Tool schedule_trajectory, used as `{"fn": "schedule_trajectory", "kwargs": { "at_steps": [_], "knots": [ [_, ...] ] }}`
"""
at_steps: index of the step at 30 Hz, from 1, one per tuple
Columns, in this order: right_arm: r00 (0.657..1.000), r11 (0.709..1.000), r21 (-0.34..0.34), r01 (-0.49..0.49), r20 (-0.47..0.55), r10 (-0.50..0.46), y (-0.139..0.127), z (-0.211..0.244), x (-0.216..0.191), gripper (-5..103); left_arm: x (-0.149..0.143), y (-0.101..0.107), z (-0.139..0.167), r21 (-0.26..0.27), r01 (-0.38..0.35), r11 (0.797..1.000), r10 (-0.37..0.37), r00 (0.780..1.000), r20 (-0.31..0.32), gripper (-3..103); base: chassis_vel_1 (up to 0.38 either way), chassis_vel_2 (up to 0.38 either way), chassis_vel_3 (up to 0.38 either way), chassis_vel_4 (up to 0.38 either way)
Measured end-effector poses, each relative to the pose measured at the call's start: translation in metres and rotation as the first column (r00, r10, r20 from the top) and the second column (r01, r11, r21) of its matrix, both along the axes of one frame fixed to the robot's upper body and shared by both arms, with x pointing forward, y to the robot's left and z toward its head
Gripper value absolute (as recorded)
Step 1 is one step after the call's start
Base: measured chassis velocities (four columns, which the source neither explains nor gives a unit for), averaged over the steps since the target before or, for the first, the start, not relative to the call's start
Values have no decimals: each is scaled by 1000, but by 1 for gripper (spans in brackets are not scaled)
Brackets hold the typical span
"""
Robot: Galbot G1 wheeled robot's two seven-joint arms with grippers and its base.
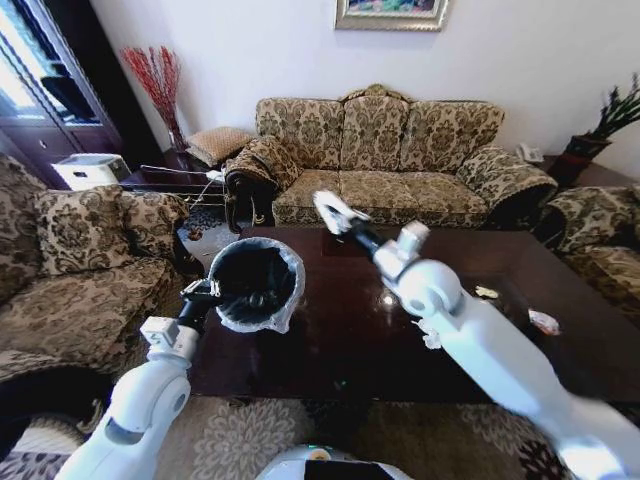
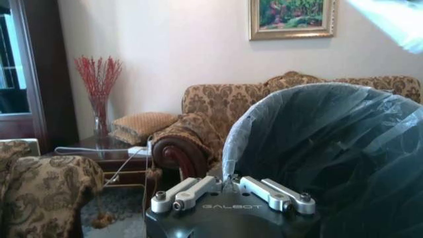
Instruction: Move to the front of the table and place the trash on the table into the trash bin.
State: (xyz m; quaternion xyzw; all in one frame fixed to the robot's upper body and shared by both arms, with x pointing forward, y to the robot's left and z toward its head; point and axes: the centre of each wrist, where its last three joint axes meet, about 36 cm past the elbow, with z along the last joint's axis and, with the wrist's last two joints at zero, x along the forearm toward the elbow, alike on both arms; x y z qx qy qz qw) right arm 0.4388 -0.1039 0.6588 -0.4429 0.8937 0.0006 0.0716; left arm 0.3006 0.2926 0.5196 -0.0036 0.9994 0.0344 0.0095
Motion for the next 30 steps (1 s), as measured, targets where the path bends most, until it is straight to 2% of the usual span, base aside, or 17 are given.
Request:
{"fn": "schedule_trajectory", "kwargs": {
  "at_steps": [1,4,5,7,9,12,15,16,17,19,20,22,24,26,27,29,30],
  "knots": [
    [1000,1000,0,0,0,0,0,0,0,0,0,0,0,0,0,1000,0,1000,0,2,0,0,0,0],
    [997,995,-58,-81,-16,80,29,-7,-8,0,0,3,1,5,-8,1000,8,1000,1,2,0,0,0,0],
    [997,995,-58,-81,-16,80,29,-7,-8,0,0,3,1,5,-8,1000,8,1000,1,2,0,0,0,0],
    [990,984,-117,-132,-68,125,44,-24,-18,0,-1,3,2,7,-9,1000,9,1000,-1,2,0,0,0,0],
    [987,979,-142,-143,-90,131,46,-32,-20,0,-2,2,3,6,-8,1000,8,1000,-4,2,0,0,0,0],
    [985,965,-221,-142,-127,116,45,-47,-26,-3,-2,1,4,-1,-9,1000,9,1000,-4,2,0,0,0,0],
    [985,957,-253,-144,-134,112,44,-53,-31,7,-2,0,4,-5,-10,1000,10,1000,-3,2,0,0,0,0],
    [985,955,-258,-142,-132,111,45,-55,-31,7,-1,0,4,-6,-11,1000,11,1000,-2,2,0,0,0,0],
    [986,955,-262,-140,-129,109,46,-56,-32,12,-1,0,4,-7,-11,1000,11,1000,-2,2,0,0,0,0],
    [987,957,-260,-130,-125,100,49,-58,-29,23,-2,-1,4,-15,-15,1000,15,1000,-3,2,0,0,0,0],
    [987,957,-260,-130,-125,100,49,-58,-29,23,-2,-1,4,-15,-15,1000,15,1000,-3,2,0,0,0,0],
    [988,960,-251,-122,-121,94,51,-59,-24,33,-3,-2,4,-21,-16,1000,16,1000,-2,2,0,0,0,0],
    [989,961,-249,-119,-120,91,51,-59,-23,33,-4,-3,4,-22,-16,1000,16,1000,-1,2,0,0,0,0],
    [990,963,-246,-112,-116,85,51,-57,-19,44,-4,-4,5,-25,-14,1000,14,1000,1,2,0,0,0,0],
    [990,963,-246,-112,-116,85,51,-57,-19,44,-4,-4,5,-25,-14,1000,14,1000,1,2,0,0,0,0],
    [990,963,-246,-111,-113,85,51,-56,-17,56,-4,-4,6,-25,-12,1000,12,1000,1,2,0,0,0,0],
    [990,963,-246,-111,-113,85,51,-56,-17,56,-4,-4,6,-25,-12,1000,12,1000,1,2,0,0,0,0]
  ]
}}
